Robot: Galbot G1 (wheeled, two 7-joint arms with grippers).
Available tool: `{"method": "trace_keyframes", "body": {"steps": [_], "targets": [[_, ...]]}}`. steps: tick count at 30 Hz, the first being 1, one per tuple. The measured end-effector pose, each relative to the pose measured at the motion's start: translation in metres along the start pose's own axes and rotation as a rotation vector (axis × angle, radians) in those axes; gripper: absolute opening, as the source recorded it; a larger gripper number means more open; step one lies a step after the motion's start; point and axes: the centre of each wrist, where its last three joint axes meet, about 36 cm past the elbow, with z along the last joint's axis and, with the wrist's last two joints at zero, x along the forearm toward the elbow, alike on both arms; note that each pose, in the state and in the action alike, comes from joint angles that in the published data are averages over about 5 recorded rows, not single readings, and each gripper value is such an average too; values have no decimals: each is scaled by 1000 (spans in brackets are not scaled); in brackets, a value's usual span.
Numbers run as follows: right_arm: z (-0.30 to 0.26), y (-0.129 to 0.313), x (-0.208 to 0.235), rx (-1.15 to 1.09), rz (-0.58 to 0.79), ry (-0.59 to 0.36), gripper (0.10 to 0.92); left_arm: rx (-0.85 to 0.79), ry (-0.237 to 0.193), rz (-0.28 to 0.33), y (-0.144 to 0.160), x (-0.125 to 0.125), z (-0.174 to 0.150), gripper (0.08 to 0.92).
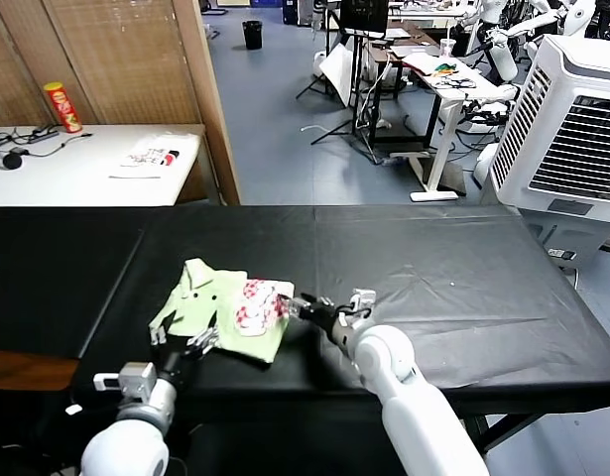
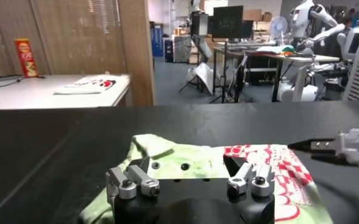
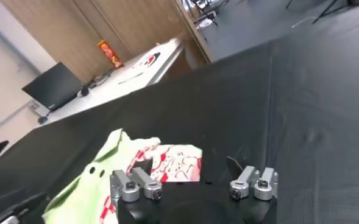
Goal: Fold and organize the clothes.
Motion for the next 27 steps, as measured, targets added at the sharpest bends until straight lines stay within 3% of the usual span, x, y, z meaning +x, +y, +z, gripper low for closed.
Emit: {"method": "trace_keyframes", "body": {"steps": [6, 9, 18, 27], "targets": [[0, -4, -8, 2, -7, -7, 253, 7, 3, -5, -2, 0, 3, 798], [-4, -7, -14, 10, -11, -14, 143, 9, 2, -5, -3, 0, 3, 798], [-10, -12, -20, 46, -18, -31, 122, 15, 5, -15, -3, 1, 6, 798], [-26, -30, -38, 236, 38, -82, 122, 29, 2, -11, -10, -2, 11, 798]]}}
